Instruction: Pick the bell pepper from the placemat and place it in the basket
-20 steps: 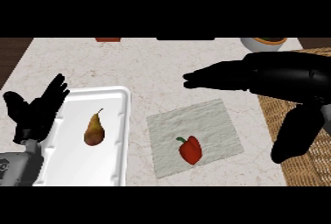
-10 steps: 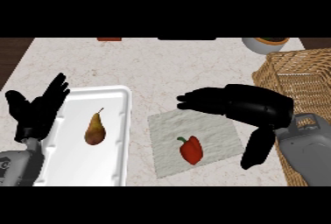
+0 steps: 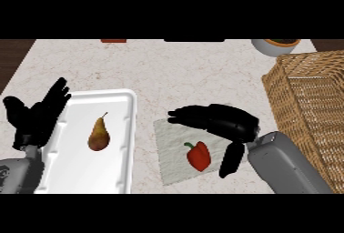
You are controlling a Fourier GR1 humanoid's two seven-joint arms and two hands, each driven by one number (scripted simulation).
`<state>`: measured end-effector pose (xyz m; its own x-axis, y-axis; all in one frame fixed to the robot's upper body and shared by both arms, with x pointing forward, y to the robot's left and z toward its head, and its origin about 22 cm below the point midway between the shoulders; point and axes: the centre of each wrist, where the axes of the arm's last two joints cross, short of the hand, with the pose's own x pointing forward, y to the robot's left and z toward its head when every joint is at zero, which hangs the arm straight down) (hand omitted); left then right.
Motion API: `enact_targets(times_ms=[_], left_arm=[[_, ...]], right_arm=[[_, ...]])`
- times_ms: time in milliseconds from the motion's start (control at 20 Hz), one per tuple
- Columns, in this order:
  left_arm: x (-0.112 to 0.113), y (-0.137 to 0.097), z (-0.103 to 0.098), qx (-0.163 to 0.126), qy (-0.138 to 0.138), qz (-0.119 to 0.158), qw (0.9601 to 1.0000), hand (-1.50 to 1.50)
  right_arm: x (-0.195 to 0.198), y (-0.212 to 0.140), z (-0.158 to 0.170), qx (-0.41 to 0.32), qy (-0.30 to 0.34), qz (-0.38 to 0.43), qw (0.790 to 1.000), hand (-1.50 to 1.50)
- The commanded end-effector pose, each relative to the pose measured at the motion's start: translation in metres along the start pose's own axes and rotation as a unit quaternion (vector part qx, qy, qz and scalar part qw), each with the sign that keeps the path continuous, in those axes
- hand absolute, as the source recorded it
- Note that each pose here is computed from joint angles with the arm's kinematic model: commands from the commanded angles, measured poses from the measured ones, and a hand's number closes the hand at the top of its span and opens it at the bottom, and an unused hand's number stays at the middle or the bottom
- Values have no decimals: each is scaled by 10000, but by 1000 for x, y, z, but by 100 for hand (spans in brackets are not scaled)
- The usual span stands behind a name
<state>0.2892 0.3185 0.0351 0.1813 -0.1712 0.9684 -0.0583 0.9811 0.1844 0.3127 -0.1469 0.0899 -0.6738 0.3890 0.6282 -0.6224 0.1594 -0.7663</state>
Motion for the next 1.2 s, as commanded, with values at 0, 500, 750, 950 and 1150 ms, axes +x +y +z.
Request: enact_targets(times_ms=[0, 500, 750, 950, 1150], left_arm=[[11, -5, 4, -35, 109, 4, 9999, 0], [16, -11, -3, -55, 54, 99, 9999, 0], [15, -14, -14, -28, 4, 5, 10000, 0], [-5, 1, -5, -32, 5, 77, 10000, 0], [7, -5, -9, -46, 42, 102, 9999, 0]], right_arm=[[-11, 5, -1, 188, 254, 144, 9994, -150], [-48, 37, -22, 688, 522, 515, 9949, -150], [-42, 16, -24, 614, 331, 440, 9966, -150], [-44, 34, -30, 697, 229, 247, 9970, -150], [-40, 57, -11, 879, 24, 135, 9960, -150]])
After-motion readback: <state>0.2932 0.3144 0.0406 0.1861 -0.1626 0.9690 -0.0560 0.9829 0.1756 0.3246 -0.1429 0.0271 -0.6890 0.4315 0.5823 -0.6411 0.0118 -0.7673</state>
